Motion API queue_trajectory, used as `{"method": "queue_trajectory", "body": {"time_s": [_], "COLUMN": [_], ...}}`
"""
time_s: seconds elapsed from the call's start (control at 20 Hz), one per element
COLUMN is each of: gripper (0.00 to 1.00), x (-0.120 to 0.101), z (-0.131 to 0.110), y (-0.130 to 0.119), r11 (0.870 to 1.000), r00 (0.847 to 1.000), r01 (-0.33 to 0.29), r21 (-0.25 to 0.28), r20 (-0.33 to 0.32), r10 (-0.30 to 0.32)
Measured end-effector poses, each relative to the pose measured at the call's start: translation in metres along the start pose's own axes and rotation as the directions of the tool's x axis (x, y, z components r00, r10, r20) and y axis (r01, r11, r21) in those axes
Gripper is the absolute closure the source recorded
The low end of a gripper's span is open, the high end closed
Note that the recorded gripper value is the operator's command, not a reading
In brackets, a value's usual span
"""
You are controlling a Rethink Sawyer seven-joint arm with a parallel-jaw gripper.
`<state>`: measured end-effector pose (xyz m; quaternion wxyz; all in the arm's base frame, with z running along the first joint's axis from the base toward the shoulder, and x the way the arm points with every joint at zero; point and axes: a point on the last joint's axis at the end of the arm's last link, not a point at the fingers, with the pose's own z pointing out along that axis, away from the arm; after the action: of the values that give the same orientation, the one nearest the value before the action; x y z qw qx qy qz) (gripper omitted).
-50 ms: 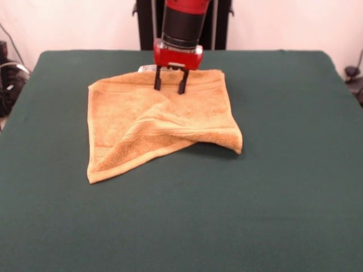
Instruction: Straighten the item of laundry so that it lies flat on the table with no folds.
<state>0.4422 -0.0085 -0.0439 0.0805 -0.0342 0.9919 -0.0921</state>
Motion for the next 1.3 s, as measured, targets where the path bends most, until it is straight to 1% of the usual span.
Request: {"method": "queue_trajectory", "body": {"time_s": [0.35,0.5,0.7,0.8,0.85,0.95,1.1,1.3], "gripper": [0.00,0.00,0.00,0.00,0.00,0.00,0.00,0.00], "x": [0.004,0.010,0.020,0.025,0.028,0.032,0.036,0.035], "z": [0.000,0.000,0.002,0.003,0.004,0.005,0.006,0.005], "y": [-0.002,-0.004,-0.009,-0.011,-0.013,-0.015,-0.017,-0.017], "r11": [0.999,0.997,0.993,0.991,0.989,0.987,0.986,0.986], "r00": [0.998,0.995,0.980,0.973,0.967,0.958,0.950,0.950], "r01": [0.043,0.067,0.107,0.118,0.124,0.131,0.133,0.135], "r21": [-0.009,-0.025,-0.056,-0.069,-0.078,-0.088,-0.098,-0.098], "r20": [0.041,0.081,0.171,0.207,0.235,0.269,0.295,0.294], "r10": [-0.042,-0.065,-0.096,-0.101,-0.103,-0.103,-0.099,-0.101]}}
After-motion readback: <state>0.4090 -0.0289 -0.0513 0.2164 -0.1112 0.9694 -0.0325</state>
